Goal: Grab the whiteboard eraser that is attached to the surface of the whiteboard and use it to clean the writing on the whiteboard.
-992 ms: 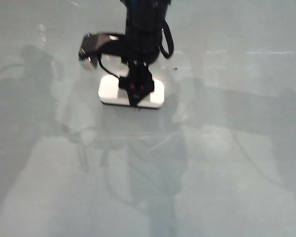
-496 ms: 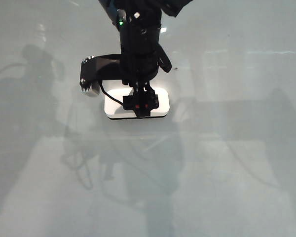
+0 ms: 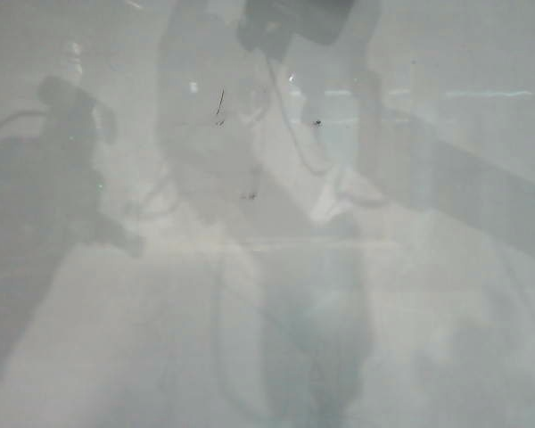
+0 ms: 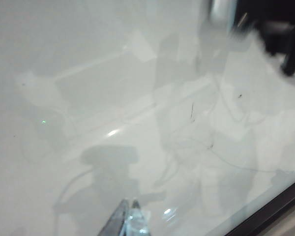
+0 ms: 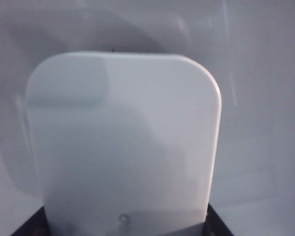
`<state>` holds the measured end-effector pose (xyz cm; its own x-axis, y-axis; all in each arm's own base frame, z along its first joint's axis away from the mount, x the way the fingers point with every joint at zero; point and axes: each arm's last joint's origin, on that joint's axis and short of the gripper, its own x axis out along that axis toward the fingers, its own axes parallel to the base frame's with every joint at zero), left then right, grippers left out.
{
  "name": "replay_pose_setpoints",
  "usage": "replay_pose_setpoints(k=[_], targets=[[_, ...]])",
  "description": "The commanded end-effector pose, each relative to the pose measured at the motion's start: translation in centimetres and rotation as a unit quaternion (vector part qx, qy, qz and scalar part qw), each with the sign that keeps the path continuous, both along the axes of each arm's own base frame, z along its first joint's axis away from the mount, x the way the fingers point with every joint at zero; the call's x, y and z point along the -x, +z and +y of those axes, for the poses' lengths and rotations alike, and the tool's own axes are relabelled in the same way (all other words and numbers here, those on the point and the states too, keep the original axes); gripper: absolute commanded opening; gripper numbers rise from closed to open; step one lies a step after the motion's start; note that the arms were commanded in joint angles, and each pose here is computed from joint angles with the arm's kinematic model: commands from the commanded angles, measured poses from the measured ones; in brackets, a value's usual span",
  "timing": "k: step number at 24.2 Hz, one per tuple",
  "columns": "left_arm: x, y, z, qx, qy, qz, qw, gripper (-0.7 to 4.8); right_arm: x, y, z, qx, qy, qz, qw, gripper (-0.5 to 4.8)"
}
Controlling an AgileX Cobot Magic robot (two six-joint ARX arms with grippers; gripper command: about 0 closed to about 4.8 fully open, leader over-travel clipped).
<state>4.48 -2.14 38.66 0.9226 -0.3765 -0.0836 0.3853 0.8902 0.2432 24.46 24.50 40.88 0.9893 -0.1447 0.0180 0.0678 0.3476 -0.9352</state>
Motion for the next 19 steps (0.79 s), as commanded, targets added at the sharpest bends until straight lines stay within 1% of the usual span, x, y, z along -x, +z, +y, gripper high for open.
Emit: replay_pose_setpoints(k=[1, 5, 6, 9, 10, 14, 16, 17, 18, 19], targets=[[-0.2, 0.2, -0.1, 0.006, -0.001, -0.006, 1.000, -0.02, 2.6, 2.1, -2.5, -0.075, 0.013, 0.004, 0.997, 1.75], [-0.4, 0.3, -0.1, 0.007, 0.013, -0.008, 1.000, -0.02, 5.1, 3.7, -6.5, -0.150, 0.026, -0.017, 0.988, 1.74], [-0.4, 0.4, -0.2, 0.009, 0.009, -0.010, 1.000, -0.02, 6.6, 3.9, -9.0, -0.179, 0.029, -0.031, 0.983, 1.70], [-0.7, 0.4, -0.3, 0.009, 0.011, -0.010, 1.000, -0.02, 8.7, 3.5, -12.8, -0.232, 0.030, -0.055, 0.971, 1.70], [-0.8, 0.5, -0.4, 0.009, 0.012, -0.010, 1.000, -0.02, 9.2, 3.2, -14.0, -0.251, 0.033, -0.064, 0.965, 1.70], [-1.0, 0.5, -0.5, 0.009, 0.012, -0.011, 1.000, -0.02, 11.0, 1.7, -19.1, -0.331, 0.039, -0.125, 0.934, 1.67], [-1.0, 0.5, -0.5, 0.010, 0.010, -0.011, 1.000, -0.02, 11.4, 0.9, -20.9, -0.346, 0.035, -0.152, 0.925, 1.65], [-1.1, 0.5, -0.6, 0.009, 0.010, -0.010, 1.000, -0.02, 11.3, -0.1, -22.5, -0.352, 0.021, -0.176, 0.919, 1.62], [-1.3, 0.5, -0.7, 0.007, 0.010, -0.007, 1.000, -0.02, 10.6, -1.2, -24.1, -0.354, 0.016, -0.178, 0.918, 1.56], [-1.3, 0.5, -0.7, 0.007, 0.010, -0.006, 1.000, -0.02, 10.3, -1.7, -24.8, -0.363, 0.020, -0.174, 0.915, 1.55]])
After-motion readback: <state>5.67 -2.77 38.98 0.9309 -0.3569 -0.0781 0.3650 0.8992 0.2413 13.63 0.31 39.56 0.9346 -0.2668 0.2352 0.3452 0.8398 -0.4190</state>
